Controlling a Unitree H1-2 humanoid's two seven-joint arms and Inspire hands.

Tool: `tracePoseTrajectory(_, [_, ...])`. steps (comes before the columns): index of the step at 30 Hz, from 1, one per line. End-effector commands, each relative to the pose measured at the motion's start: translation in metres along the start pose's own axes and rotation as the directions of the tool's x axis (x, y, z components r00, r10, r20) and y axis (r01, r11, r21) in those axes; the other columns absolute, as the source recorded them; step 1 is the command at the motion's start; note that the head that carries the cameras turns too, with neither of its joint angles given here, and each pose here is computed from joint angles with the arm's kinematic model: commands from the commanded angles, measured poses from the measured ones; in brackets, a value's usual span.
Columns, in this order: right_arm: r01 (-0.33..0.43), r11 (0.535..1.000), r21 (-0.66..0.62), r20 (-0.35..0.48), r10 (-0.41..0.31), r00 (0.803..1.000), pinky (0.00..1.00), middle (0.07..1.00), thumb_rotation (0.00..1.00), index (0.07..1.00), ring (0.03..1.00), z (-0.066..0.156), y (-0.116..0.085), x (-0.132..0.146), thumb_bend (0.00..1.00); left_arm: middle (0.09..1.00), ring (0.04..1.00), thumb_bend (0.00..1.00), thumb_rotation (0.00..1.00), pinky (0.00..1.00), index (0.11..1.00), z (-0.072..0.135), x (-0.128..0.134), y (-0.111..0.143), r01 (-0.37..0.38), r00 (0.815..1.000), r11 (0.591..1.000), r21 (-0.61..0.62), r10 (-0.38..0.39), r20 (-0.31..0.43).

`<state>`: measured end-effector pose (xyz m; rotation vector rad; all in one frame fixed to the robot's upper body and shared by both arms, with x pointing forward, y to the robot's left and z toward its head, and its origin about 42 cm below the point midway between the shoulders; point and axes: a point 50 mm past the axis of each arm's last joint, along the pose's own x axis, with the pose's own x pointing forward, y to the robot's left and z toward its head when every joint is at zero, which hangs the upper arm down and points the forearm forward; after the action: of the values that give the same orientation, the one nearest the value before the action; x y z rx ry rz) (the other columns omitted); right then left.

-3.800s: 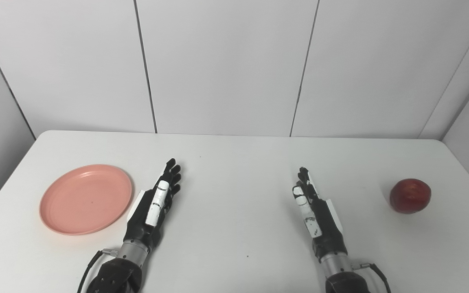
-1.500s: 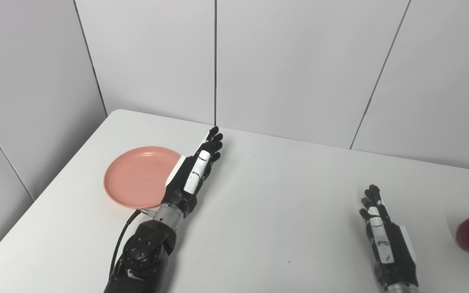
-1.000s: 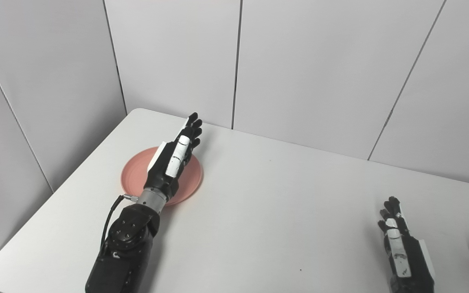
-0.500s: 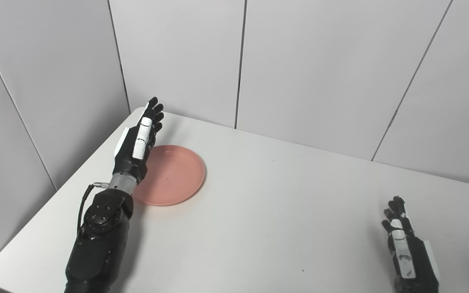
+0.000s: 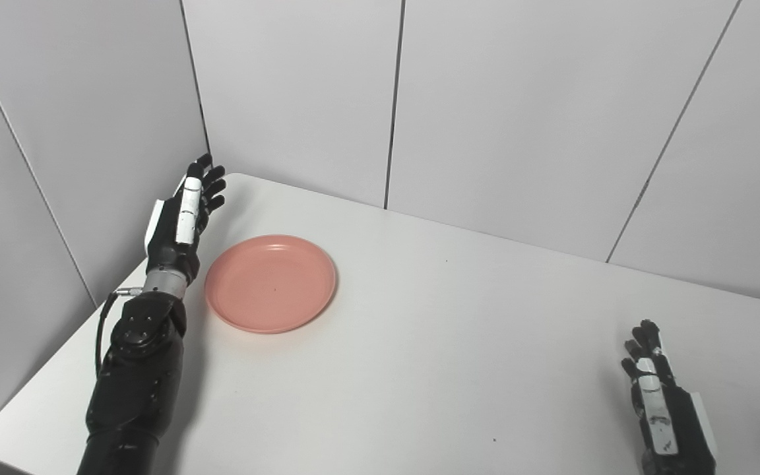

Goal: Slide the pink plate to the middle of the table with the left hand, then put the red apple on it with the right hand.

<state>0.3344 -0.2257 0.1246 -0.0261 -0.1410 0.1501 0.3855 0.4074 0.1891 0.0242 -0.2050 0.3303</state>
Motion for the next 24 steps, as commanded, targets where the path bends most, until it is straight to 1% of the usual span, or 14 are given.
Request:
tracePoseTrajectory(1, [0.002, 1.000, -0.003, 0.064, -0.002, 0.998, 1.00, 0.992, 0.90, 1.000, 0.992, 0.008, -0.002, 0.002, 0.61, 0.862, 0.870, 0.71, 1.00, 0.86, 0.848, 0.029, 0.019, 0.007, -0.011, 0.993, 1.000, 0.003, 0.011, 0.121])
tracePoseTrajectory(3, [0.002, 1.000, -0.004, 0.065, -0.001, 0.998, 1.00, 0.991, 0.91, 1.000, 0.994, 0.009, -0.002, 0.001, 0.61, 0.850, 0.859, 0.73, 1.00, 0.85, 0.837, 0.026, 0.020, 0.011, -0.023, 0.994, 1.000, 0.005, 0.022, 0.110])
tracePoseTrajectory(7, [-0.001, 1.000, -0.004, 0.067, 0.001, 0.998, 1.00, 0.992, 0.91, 1.000, 0.990, 0.009, -0.002, 0.001, 0.61, 0.815, 0.828, 0.73, 1.00, 0.83, 0.802, 0.022, 0.020, 0.017, -0.043, 0.993, 0.999, 0.018, 0.040, 0.109])
tracePoseTrajectory(9, [-0.005, 1.000, 0.000, 0.067, 0.005, 0.998, 1.00, 0.994, 0.91, 1.000, 0.993, 0.009, -0.002, 0.001, 0.61, 0.809, 0.818, 0.75, 1.00, 0.82, 0.795, 0.019, 0.020, 0.019, -0.053, 0.994, 0.998, 0.020, 0.050, 0.092])
tracePoseTrajectory(12, [-0.007, 1.000, 0.000, 0.071, 0.007, 0.997, 1.00, 0.995, 0.91, 1.000, 0.994, 0.009, -0.003, 0.002, 0.60, 0.825, 0.826, 0.76, 1.00, 0.83, 0.814, 0.012, 0.019, 0.024, -0.031, 0.998, 0.999, 0.039, 0.029, 0.054])
tracePoseTrajectory(16, [-0.003, 1.000, -0.005, 0.071, 0.003, 0.997, 1.00, 0.993, 0.91, 1.000, 0.991, 0.009, -0.003, 0.001, 0.60, 0.841, 0.840, 0.73, 1.00, 0.85, 0.836, 0.003, 0.015, 0.028, -0.007, 1.000, 0.999, 0.050, 0.005, 0.027])
tracePoseTrajectory(18, [-0.001, 1.000, -0.005, 0.072, 0.001, 0.997, 1.00, 0.991, 0.90, 1.000, 0.989, 0.010, -0.003, 0.001, 0.60, 0.849, 0.848, 0.74, 1.00, 0.87, 0.845, -0.003, 0.012, 0.028, 0.007, 1.000, 0.998, 0.055, -0.007, 0.008])
tracePoseTrajectory(23, [0.006, 1.000, -0.004, 0.068, -0.005, 0.998, 1.00, 0.988, 0.90, 1.000, 0.987, 0.011, -0.003, 0.000, 0.61, 0.850, 0.863, 0.74, 1.00, 0.91, 0.847, -0.016, 0.006, 0.026, 0.031, 0.999, 0.999, 0.034, -0.030, -0.028])
tracePoseTrajectory(24, [0.006, 1.000, -0.004, 0.068, -0.006, 0.998, 1.00, 0.987, 0.90, 1.000, 0.987, 0.011, -0.003, 0.000, 0.61, 0.850, 0.863, 0.74, 1.00, 0.90, 0.848, -0.018, 0.005, 0.025, 0.035, 0.999, 0.999, 0.028, -0.034, -0.033])
